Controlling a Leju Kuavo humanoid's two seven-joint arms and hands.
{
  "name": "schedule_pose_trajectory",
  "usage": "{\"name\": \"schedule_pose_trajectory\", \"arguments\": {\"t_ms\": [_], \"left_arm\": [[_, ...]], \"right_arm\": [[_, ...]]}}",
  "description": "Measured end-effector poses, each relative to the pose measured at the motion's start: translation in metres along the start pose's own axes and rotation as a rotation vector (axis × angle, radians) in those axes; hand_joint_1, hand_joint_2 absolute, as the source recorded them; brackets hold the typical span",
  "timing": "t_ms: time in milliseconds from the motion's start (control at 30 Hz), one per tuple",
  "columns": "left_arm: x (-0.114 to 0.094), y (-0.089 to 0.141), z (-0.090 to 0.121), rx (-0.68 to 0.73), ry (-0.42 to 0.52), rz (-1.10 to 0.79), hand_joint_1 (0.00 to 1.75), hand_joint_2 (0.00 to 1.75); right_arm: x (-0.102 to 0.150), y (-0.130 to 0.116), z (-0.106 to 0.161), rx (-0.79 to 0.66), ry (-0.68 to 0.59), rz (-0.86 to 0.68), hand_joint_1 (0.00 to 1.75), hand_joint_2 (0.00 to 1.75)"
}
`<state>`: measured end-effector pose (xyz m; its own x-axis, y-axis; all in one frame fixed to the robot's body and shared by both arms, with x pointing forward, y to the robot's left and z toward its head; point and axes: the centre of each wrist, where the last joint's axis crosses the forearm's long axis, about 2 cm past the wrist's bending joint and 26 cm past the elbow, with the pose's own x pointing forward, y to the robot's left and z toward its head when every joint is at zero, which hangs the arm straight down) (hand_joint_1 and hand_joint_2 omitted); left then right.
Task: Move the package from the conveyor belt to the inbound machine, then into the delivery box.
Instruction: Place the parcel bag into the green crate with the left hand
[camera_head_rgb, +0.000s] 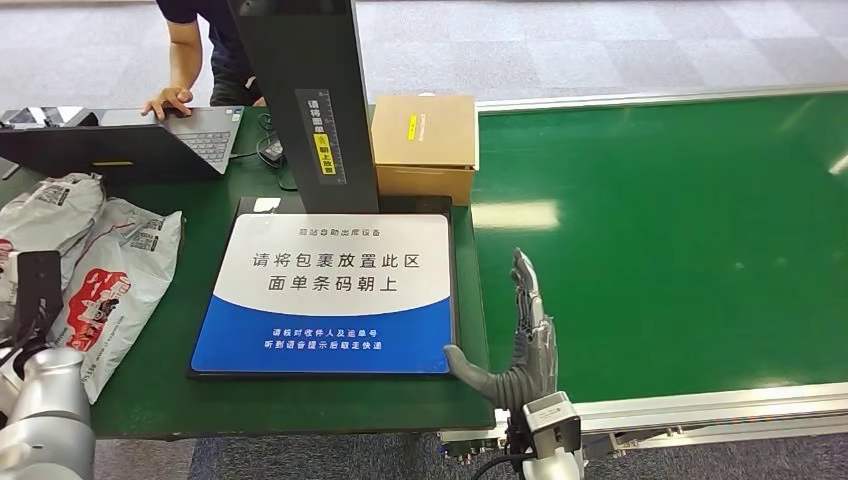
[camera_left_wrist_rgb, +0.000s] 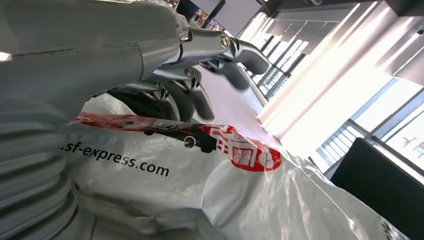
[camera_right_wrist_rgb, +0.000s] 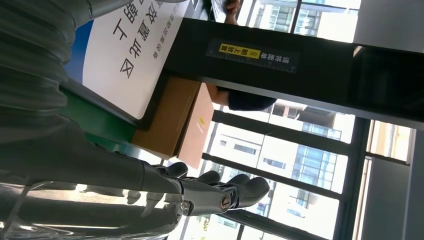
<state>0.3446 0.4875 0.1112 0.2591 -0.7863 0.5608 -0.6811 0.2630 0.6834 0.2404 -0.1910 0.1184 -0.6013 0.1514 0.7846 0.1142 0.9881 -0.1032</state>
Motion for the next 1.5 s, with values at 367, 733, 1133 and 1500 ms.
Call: {"name": "schedule_pose_trajectory", "arguments": {"t_ms": [367,733,1133,1500], "left_arm": [[0.006,-0.015,0.013,-0.042,0.028,0.238,0.0,1.75],[0.048,-0.022,0.049,-0.184,-0.247,0.545,0.0,1.75],[0.142,-0.005,0.157,-0.386,-0.708,0.713,0.0,1.75],[0.196,0.002,0.247,-0.669,-0.8,0.987,0.0,1.75]], "right_arm": [[0.0,0.001,0.0,0.009,-0.001,0.001,0.0,1.75],[0.0,0.001,0.001,0.024,-0.001,-0.007,0.0,1.75],[0.001,-0.001,0.013,0.051,0.029,0.012,0.0,1.75],[-0.002,-0.001,0.014,0.084,0.05,0.01,0.0,1.75]]}}
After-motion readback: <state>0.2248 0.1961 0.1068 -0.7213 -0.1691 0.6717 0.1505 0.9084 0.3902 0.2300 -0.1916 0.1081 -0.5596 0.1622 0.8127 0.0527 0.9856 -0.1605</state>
